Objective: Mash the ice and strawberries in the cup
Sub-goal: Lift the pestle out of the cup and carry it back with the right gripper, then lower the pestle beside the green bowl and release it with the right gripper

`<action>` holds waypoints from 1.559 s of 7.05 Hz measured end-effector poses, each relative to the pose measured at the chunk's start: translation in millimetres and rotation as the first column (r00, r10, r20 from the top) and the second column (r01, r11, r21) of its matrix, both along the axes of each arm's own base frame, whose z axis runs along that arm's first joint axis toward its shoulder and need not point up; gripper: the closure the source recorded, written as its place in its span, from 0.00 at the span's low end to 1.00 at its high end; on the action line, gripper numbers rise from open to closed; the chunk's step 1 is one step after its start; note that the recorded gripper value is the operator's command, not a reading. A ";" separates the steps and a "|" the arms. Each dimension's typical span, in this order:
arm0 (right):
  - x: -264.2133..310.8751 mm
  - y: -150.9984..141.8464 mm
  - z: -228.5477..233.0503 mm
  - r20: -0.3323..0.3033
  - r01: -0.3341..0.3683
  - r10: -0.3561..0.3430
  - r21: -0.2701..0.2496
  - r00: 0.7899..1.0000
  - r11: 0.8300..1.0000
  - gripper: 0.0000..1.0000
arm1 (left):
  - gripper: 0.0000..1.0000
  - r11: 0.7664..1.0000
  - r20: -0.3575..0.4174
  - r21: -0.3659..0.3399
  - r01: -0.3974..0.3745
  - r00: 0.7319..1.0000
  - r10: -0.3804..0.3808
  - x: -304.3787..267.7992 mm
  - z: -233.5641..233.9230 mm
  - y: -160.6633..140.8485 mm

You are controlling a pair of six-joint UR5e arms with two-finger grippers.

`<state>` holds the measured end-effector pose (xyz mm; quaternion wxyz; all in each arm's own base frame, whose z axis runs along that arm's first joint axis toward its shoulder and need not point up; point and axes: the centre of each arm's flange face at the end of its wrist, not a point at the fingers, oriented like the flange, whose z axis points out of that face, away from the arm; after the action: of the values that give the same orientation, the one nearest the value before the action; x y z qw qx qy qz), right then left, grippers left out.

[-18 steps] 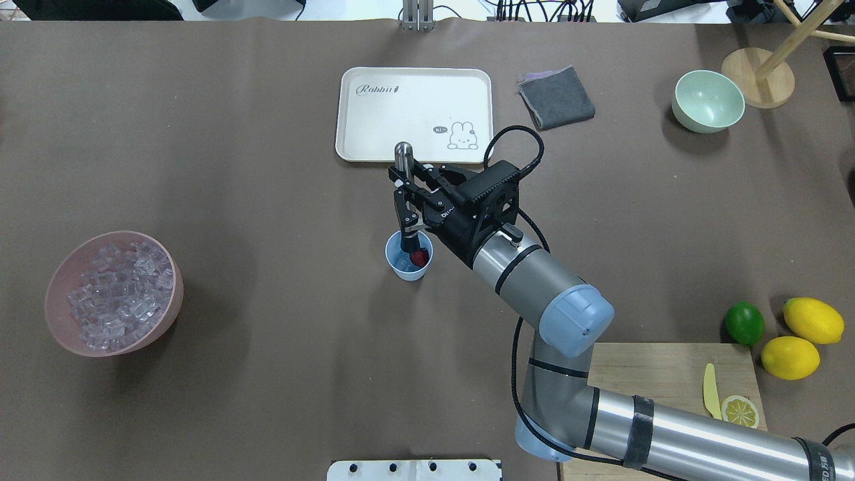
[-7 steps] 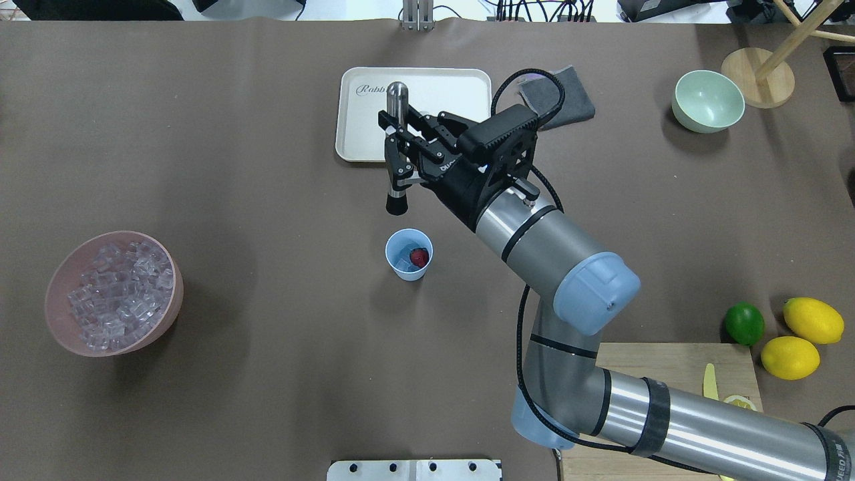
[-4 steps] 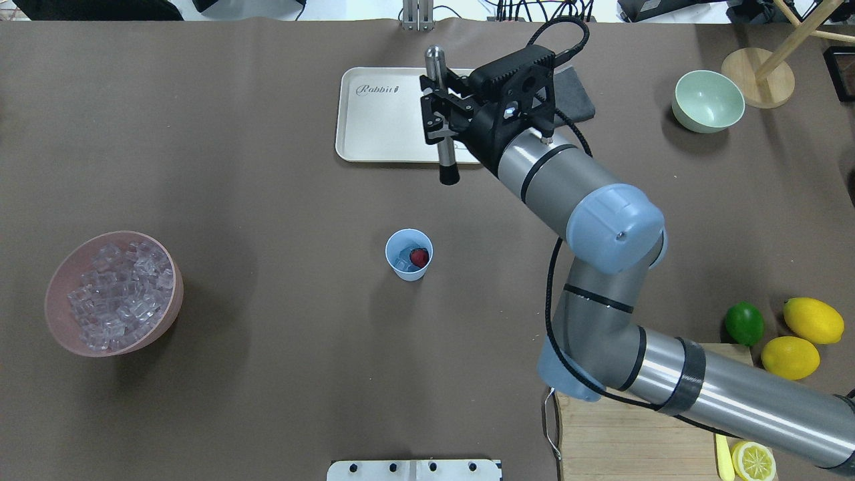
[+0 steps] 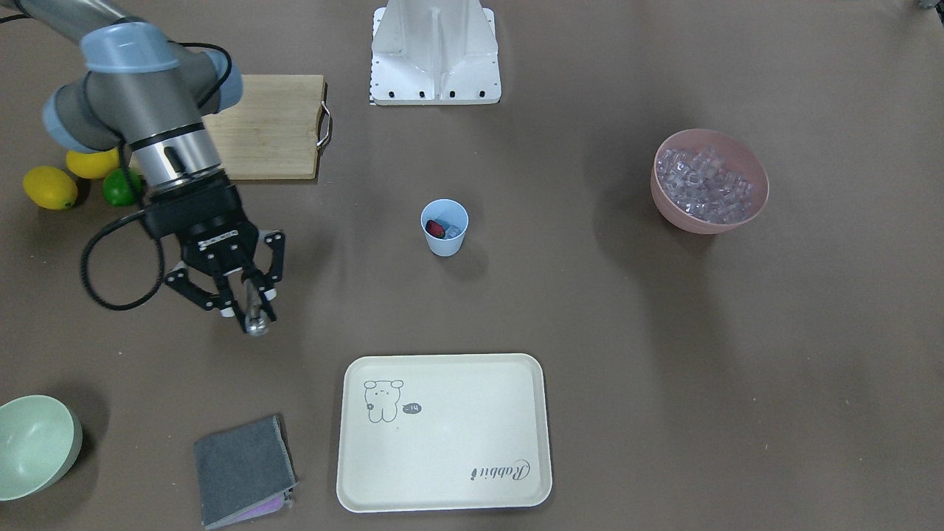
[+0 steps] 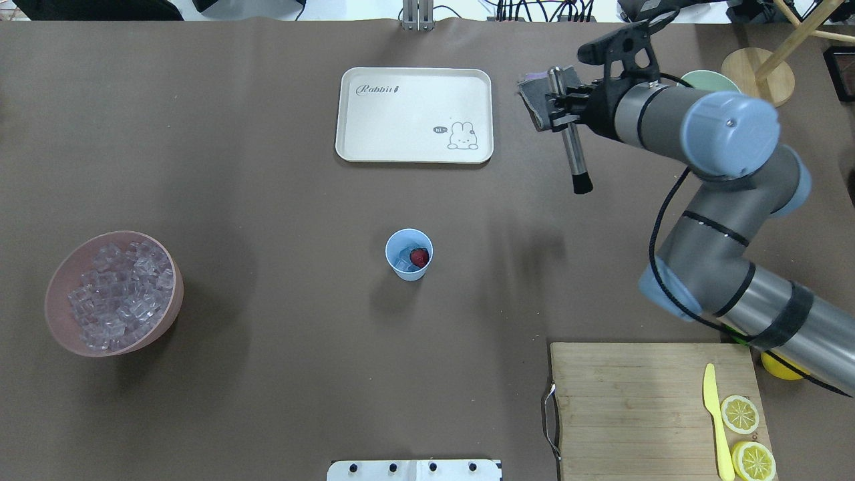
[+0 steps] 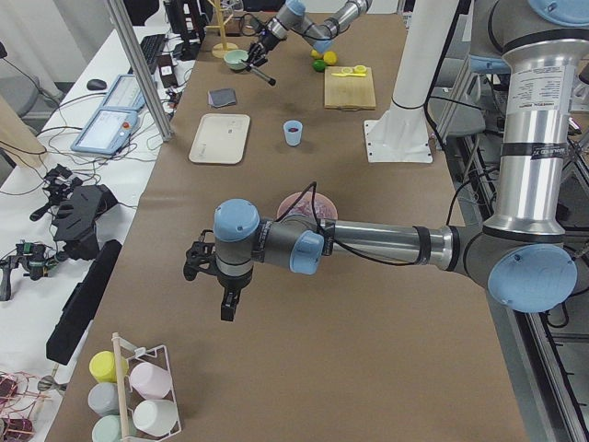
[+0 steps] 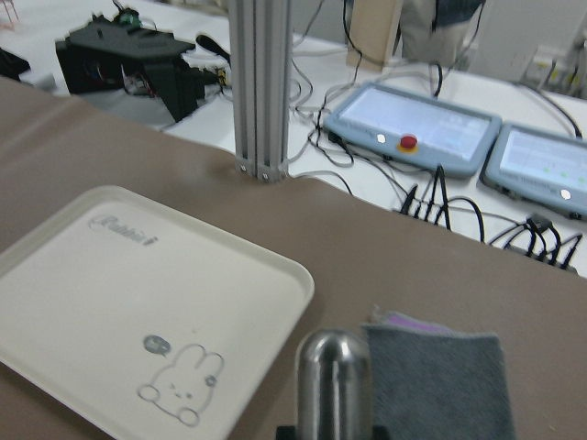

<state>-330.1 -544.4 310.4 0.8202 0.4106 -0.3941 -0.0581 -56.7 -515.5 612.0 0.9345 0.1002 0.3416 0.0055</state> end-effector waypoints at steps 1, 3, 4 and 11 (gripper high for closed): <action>43.8 -20.7 19.8 -0.010 0.058 -0.060 -0.123 0.998 0.991 1.00 | 0.02 1.000 0.019 0.016 0.004 1.000 -0.004 -0.5 -1.0 -1.6; 109.4 -47.2 55.4 -0.016 0.101 -0.119 -0.414 0.993 0.905 1.00 | 0.02 0.999 0.044 0.048 0.007 0.999 -0.010 -0.6 -2.8 -4.9; 119.3 -51.5 80.8 -0.037 0.089 -0.128 -0.536 0.991 0.840 1.00 | 0.02 0.998 0.055 0.058 0.010 0.998 -0.013 -1.0 -3.7 -6.7; 81.3 -42.5 224.6 -0.157 0.010 -0.200 -0.762 0.967 0.648 1.00 | 0.02 0.995 0.062 0.101 -0.009 0.998 0.003 9.7 -11.7 -12.7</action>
<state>-248.8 -586.9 534.9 0.9508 -0.0006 -0.3093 0.0166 -47.0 -528.2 600.3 0.9382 0.1464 0.3122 0.0287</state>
